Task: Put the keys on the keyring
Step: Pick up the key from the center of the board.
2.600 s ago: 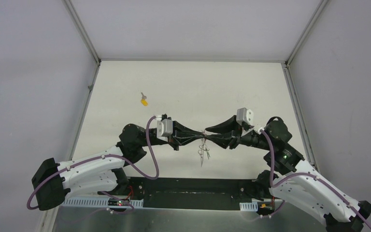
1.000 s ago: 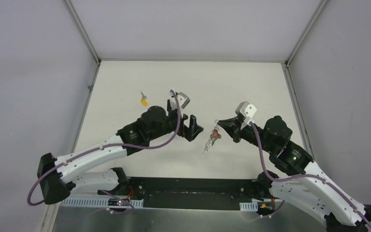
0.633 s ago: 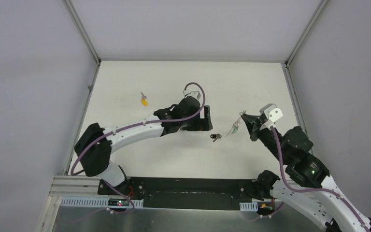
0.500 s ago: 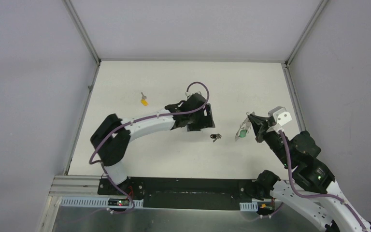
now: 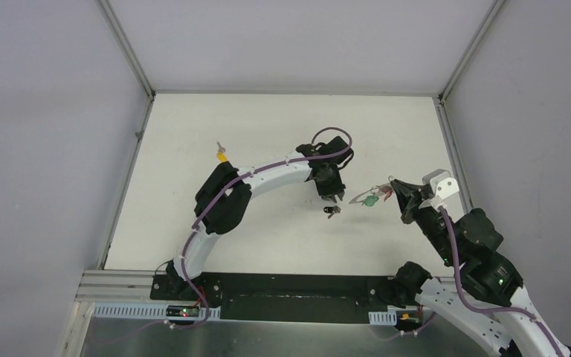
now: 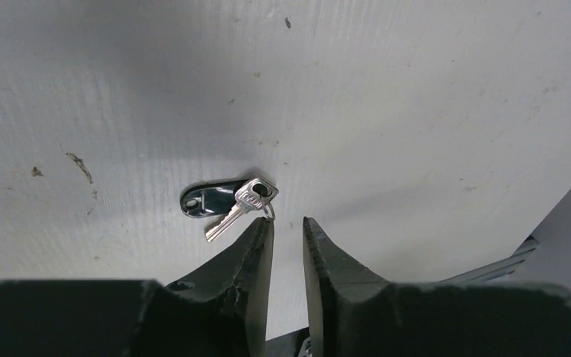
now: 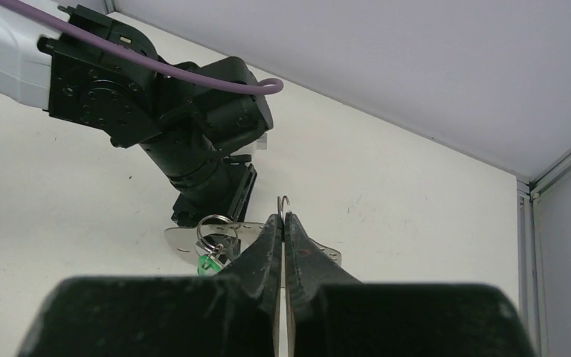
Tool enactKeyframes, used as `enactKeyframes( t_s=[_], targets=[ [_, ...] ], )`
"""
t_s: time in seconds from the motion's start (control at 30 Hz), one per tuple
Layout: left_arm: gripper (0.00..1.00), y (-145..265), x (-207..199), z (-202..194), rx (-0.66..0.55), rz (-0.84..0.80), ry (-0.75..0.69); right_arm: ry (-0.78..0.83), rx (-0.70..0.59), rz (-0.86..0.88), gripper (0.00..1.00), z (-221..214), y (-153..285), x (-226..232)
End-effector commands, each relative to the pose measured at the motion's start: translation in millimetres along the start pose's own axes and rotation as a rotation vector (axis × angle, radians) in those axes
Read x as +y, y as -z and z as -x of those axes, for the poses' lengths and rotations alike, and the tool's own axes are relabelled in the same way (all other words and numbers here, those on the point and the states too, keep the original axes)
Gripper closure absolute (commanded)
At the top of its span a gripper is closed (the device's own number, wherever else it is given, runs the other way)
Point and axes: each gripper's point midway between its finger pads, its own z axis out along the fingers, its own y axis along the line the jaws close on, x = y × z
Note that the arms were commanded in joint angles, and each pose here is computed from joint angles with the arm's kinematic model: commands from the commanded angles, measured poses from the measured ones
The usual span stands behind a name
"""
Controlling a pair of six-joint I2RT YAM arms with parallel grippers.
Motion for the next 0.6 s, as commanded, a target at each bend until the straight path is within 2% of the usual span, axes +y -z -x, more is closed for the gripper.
enactKeyframes(
  t_s=[0.0,0.1,0.2,0.43,0.57],
  targets=[
    [0.78,-5.0,24.1,-11.8,0.023,0.18,0.034,-0.033,-0.082,-0.051,1.0,27.1,10.7,-14.7],
    [0.75,-11.3,25.5,-16.8,0.039,0.192,0.031,-0.037,-0.085,-0.052,1.0,27.4,11.7,-15.0],
    [0.67,-13.9,25.7,-19.9,0.046,0.195,0.035,-0.036,-0.085,-0.058,1.0,26.9,13.0,-16.4],
    [0.69,-18.3,19.1,-22.7,0.06,0.181,0.023,-0.035,-0.085,-0.054,1.0,26.5,13.7,-15.9],
    [0.65,-17.0,13.5,-21.7,0.055,0.166,0.01,-0.033,-0.084,-0.05,1.0,26.1,13.6,-15.3]
  ],
)
